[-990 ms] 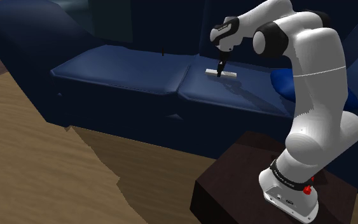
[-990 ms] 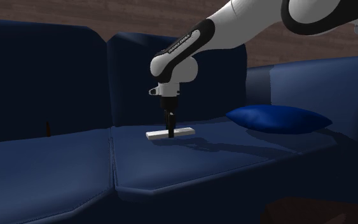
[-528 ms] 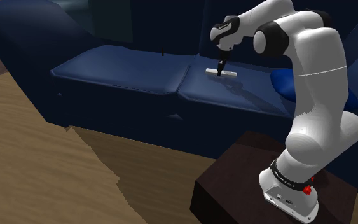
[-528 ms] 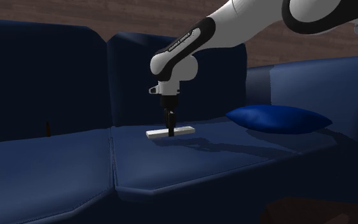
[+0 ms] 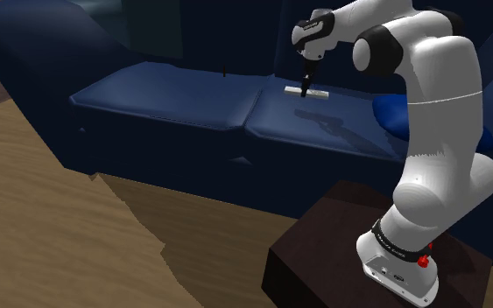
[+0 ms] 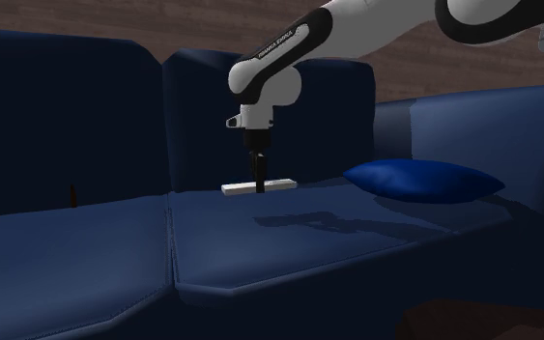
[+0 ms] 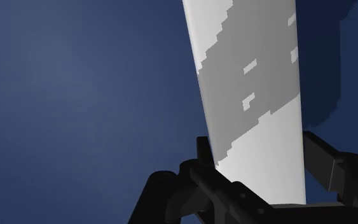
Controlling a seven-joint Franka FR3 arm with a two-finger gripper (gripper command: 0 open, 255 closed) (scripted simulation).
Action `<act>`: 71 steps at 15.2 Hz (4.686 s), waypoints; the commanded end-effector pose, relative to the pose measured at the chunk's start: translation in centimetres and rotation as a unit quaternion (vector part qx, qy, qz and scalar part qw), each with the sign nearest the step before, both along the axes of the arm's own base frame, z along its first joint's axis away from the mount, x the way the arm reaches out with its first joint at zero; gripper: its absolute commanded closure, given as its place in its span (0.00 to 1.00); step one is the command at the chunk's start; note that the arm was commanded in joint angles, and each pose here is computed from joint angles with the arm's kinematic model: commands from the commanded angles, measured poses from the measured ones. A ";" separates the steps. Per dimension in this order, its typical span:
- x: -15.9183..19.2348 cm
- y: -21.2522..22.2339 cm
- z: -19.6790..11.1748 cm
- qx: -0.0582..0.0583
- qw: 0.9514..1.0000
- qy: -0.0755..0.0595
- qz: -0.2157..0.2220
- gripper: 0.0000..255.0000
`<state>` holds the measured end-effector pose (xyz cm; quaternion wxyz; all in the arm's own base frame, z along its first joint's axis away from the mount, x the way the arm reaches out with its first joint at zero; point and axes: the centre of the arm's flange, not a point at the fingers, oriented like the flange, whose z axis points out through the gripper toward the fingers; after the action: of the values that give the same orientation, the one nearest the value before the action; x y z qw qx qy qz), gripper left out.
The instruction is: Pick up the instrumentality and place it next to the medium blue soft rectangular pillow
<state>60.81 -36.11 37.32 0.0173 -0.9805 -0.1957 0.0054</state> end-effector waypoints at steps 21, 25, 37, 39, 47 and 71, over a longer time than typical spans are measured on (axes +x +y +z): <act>0.0 0.1 11.6 0.000 1.000 0.000 0.000 1.00; 0.0 0.1 13.7 0.000 1.000 0.000 0.000 1.00; -15.0 5.2 13.8 0.000 1.000 0.000 0.000 1.00; -17.5 6.1 13.8 0.000 1.000 0.000 0.000 1.00; -27.5 9.5 13.8 0.000 1.000 0.000 0.000 1.00; -29.2 10.1 2.2 0.000 1.000 0.000 0.000 1.00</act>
<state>31.58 -25.99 40.07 0.0177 -0.9805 -0.1956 0.0057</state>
